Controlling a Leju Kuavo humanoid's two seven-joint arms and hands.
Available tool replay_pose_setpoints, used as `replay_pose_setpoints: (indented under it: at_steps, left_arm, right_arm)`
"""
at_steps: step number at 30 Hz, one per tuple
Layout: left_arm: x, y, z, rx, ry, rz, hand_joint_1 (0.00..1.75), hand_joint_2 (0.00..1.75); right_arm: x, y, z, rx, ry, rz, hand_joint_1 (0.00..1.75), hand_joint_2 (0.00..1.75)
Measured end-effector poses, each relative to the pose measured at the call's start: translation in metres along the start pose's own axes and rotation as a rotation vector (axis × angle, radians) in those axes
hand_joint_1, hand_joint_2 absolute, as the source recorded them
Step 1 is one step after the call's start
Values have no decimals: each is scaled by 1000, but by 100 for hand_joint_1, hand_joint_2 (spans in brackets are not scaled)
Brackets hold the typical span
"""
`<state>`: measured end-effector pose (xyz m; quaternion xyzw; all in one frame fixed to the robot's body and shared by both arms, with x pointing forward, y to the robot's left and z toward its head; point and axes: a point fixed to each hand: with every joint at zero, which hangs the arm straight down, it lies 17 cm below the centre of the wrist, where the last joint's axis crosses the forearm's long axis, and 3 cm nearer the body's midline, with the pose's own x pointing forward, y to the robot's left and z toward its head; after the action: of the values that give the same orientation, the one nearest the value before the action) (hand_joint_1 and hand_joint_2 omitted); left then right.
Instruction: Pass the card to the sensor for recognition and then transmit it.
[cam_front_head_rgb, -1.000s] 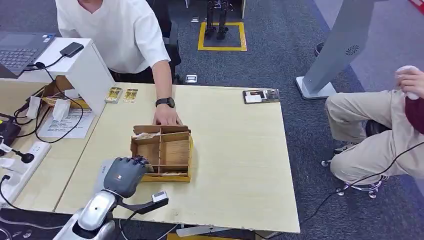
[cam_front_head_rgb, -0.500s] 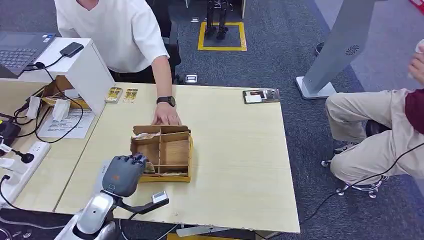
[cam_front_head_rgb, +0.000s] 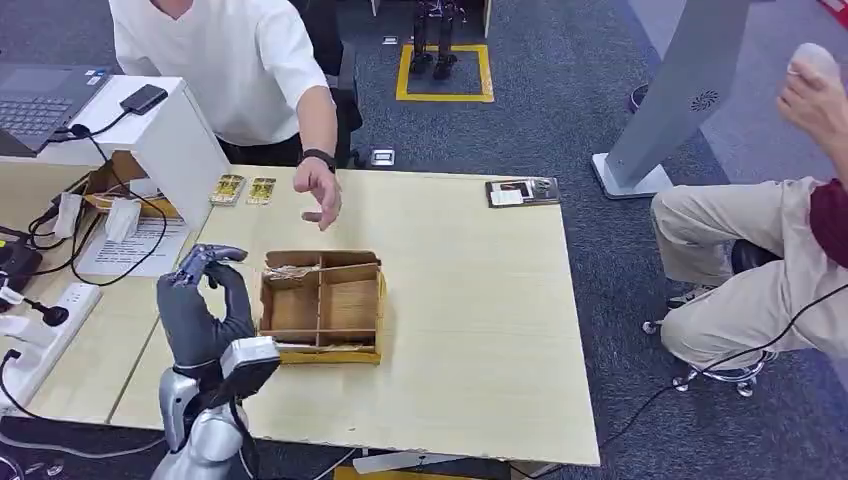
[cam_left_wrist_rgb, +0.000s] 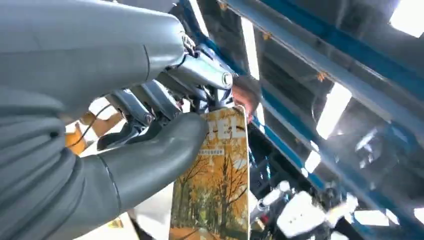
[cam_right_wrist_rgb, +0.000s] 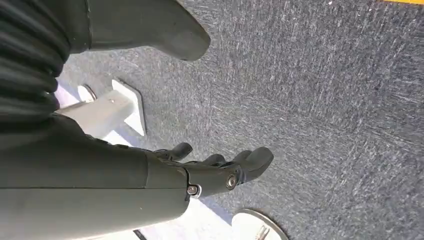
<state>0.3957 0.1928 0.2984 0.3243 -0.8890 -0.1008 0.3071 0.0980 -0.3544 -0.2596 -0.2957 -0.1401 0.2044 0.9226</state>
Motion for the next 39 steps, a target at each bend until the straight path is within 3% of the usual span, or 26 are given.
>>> replay_pose_setpoints:
  at_steps: [9,14,21,29,39]
  left_arm:
    - [-17,19,-31,124,76,71,175,175]
    - [-58,14,-55,153,198,77,175,175]
    - [-126,9,-72,94,301,-187,175,175]
    - [-191,12,-52,53,452,-300,175,175]
    - [-210,4,-32,29,529,-292,175,175]
  right_arm:
    - [4,0,0,1,-12,22,0,175]
    - [7,3,1,6,-12,34,0,175]
    - [11,4,2,12,-20,57,0,175]
    - [14,6,2,19,-19,62,0,175]
    - [16,9,3,28,-20,59,0,175]
